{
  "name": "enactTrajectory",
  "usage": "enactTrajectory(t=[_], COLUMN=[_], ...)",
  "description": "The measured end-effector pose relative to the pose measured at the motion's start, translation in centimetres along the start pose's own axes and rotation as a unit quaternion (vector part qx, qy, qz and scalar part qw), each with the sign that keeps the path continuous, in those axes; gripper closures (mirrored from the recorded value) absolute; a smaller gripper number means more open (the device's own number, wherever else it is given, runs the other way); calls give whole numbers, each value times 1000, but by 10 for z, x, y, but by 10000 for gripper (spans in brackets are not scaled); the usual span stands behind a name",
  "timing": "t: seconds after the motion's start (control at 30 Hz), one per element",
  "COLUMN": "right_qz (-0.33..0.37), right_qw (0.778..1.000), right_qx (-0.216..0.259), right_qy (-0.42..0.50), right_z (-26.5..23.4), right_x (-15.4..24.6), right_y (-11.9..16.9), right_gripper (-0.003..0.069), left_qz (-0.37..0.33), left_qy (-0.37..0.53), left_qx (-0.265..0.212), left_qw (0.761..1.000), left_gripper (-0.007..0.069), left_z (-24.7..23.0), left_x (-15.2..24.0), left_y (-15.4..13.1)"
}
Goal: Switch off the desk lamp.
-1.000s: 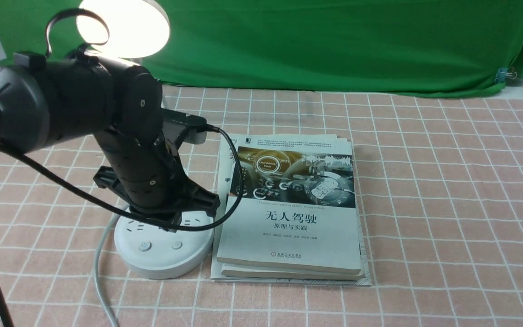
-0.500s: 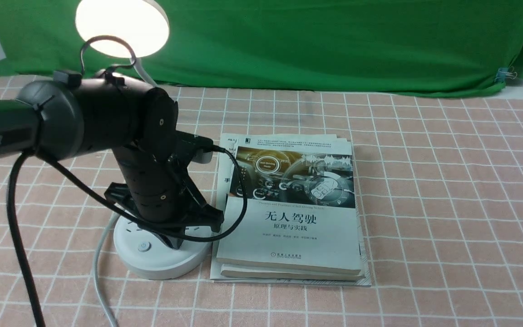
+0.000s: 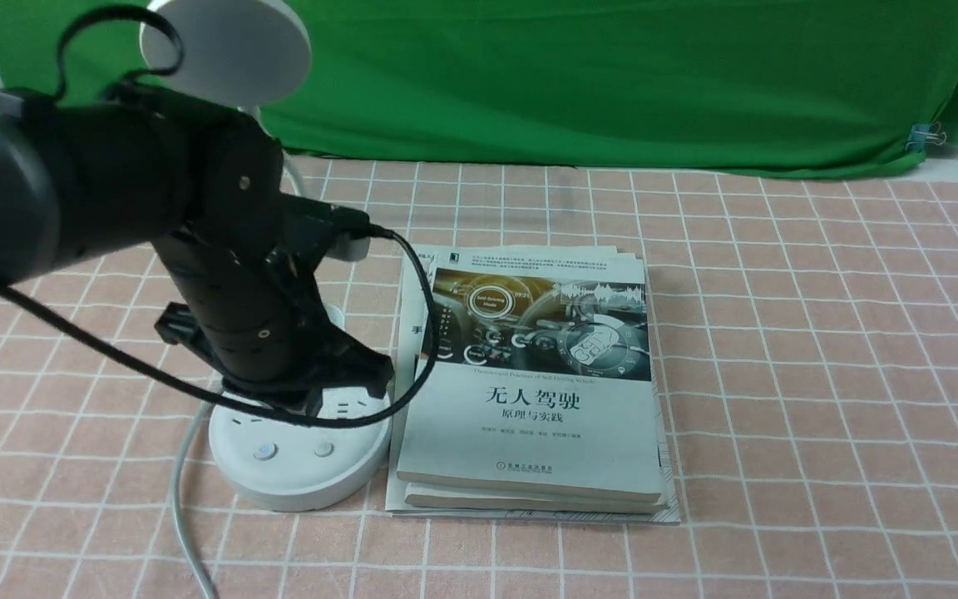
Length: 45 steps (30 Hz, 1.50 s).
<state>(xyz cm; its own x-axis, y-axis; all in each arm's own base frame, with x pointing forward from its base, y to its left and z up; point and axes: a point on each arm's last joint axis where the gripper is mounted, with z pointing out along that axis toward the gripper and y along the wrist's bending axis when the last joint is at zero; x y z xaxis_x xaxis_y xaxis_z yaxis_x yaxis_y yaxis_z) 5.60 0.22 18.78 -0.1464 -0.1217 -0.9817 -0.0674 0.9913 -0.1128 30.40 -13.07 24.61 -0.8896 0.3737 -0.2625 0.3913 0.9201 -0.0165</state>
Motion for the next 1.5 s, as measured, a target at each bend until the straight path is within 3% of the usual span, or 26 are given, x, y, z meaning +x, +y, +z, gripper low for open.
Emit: enactTrajectory(t=[0.27,0.5,0.67,1.2,1.33,1.5], right_qz=[0,0,0,0,0,0], right_qw=[1000,1000,1000,1000,1000,1000], right_qx=[0,0,0,0,0,0], right_qy=[0,0,0,0,0,0], right_z=[0,0,0,0,0,0], right_x=[0,0,0,0,0,0], right_y=[0,0,0,0,0,0], right_gripper=[419,419,419,419,419,419], left_qz=[-28,-75,-70,-5,9,-24], left_qy=[-116,-302,-361,-376,-415,-508], left_qx=[28,64,57,16,-3,-62], left_qw=[992,948,928,927,910,859], left_gripper=[625,625,625,625,625,625], left_z=[-54,-56,-49,-43,-45,-45], left_x=[72,152,189,207,211,240], left_y=[-5,-7,-4,-2,1,13])
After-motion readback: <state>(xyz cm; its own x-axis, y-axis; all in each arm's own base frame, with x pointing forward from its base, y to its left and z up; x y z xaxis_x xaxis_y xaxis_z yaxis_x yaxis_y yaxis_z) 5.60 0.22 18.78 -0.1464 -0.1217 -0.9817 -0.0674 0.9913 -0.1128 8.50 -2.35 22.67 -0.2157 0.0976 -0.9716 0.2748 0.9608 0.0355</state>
